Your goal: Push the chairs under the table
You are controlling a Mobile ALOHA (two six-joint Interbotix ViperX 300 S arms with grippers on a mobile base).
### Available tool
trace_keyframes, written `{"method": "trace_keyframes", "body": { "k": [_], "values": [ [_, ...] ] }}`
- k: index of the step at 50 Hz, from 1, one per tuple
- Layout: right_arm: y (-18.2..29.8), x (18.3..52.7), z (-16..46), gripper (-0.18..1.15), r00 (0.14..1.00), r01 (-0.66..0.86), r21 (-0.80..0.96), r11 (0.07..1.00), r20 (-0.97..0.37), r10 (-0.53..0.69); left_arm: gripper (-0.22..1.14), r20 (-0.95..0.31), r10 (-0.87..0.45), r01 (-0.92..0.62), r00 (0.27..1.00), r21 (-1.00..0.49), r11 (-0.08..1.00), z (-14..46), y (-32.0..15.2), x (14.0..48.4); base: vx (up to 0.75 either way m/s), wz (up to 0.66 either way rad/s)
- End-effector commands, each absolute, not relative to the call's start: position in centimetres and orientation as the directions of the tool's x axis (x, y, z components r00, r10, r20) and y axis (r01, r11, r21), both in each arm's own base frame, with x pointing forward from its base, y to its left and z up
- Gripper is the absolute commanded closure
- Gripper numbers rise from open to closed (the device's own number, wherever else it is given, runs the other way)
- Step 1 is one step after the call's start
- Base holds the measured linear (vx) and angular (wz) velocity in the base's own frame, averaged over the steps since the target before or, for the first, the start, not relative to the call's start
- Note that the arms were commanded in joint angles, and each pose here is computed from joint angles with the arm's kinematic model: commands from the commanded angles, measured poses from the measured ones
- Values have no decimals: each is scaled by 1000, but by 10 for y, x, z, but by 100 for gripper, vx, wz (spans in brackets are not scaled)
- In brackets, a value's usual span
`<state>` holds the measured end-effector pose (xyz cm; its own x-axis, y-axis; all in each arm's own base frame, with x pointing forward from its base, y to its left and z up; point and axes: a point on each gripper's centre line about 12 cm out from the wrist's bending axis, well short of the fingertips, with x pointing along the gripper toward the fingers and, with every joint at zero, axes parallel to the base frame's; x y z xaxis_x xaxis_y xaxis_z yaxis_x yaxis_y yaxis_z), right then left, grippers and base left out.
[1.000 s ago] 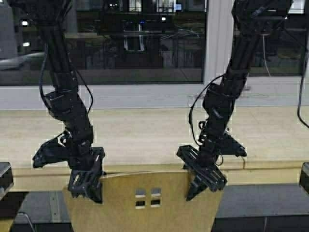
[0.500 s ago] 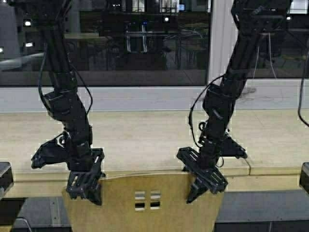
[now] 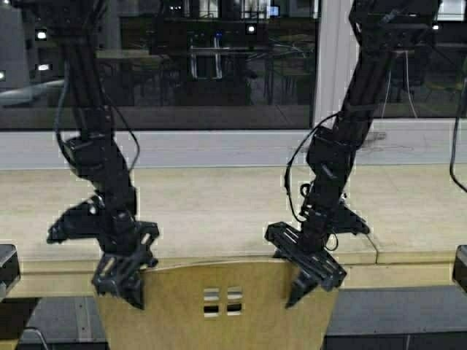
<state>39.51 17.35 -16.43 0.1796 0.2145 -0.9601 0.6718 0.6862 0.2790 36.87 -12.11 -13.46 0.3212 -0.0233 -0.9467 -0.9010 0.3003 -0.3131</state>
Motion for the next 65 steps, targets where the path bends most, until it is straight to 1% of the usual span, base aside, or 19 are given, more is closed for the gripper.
{"method": "trace_keyframes", "body": {
  "k": [1,3,9,13,16,22,28,33,39,42,45,46,48,49,54,57,60,62,65],
  "values": [
    [172,406,-152,1,201,658,303,690,-953,227,-3,-924,-42,-882,380,-376,284,-105,-114,390,0,0],
    [172,407,-149,1,204,657,307,688,-952,229,-5,-927,-47,-884,373,-371,285,-105,-114,388,0,0],
    [171,409,-137,1,201,657,315,685,-949,243,-5,-933,-79,-889,352,-359,285,-98,-117,384,0,0],
    [169,406,-122,1,182,654,313,688,-949,259,-5,-933,-112,-888,341,-359,286,-82,-120,379,0,0],
    [165,405,-106,1,181,659,320,681,-946,270,-5,-927,-127,-881,354,-376,289,-65,-120,377,0,0],
    [155,405,-67,1,215,654,352,670,-935,281,-5,-897,-148,-853,416,-441,280,-23,-121,377,0,0],
    [141,404,-26,1,252,626,380,681,-925,284,-5,-854,-171,-811,492,-521,266,22,-120,376,0,0],
    [131,400,-1,1,263,608,391,691,-920,289,-5,-819,-184,-779,543,-573,255,52,-119,373,0,0],
    [128,402,30,1,306,564,426,707,-904,300,-5,-785,-196,-731,588,-619,287,80,-117,366,0,0],
    [126,404,47,1,335,506,436,744,-894,296,-5,-769,-203,-683,606,-634,361,92,-115,361,0,0],
    [123,405,67,1,374,401,428,810,-884,281,-5,-758,-212,-601,617,-628,494,104,-113,351,0,0],
    [122,404,78,1,397,336,413,846,-877,271,-5,-753,-214,-565,622,-621,543,108,-111,349,0,0],
    [119,402,91,1,427,258,388,885,-867,256,-5,-751,-220,-493,622,-595,635,114,-108,340,0,0],
    [118,401,98,1,445,219,375,901,-860,250,-5,-751,-226,-435,621,-569,698,118,-107,333,0,0],
    [110,388,127,1,513,68,303,950,-828,228,-5,-743,-233,-210,627,-450,868,130,-100,308,-1,0],
    [106,377,141,1,549,-25,242,970,-808,216,-5,-738,-238,-70,631,-360,930,137,-95,292,-1,0],
    [99,365,149,1,585,-124,152,981,-787,196,-4,-734,-241,54,635,-269,962,142,-90,274,-2,1],
    [98,356,154,2,610,-172,109,979,-768,193,-4,-728,-240,119,642,-215,969,145,-86,262,-3,1],
    [106,353,174,2,668,-202,113,973,-711,221,-4,-705,-244,169,666,-175,970,152,-82,250,-5,1]
  ]
}}
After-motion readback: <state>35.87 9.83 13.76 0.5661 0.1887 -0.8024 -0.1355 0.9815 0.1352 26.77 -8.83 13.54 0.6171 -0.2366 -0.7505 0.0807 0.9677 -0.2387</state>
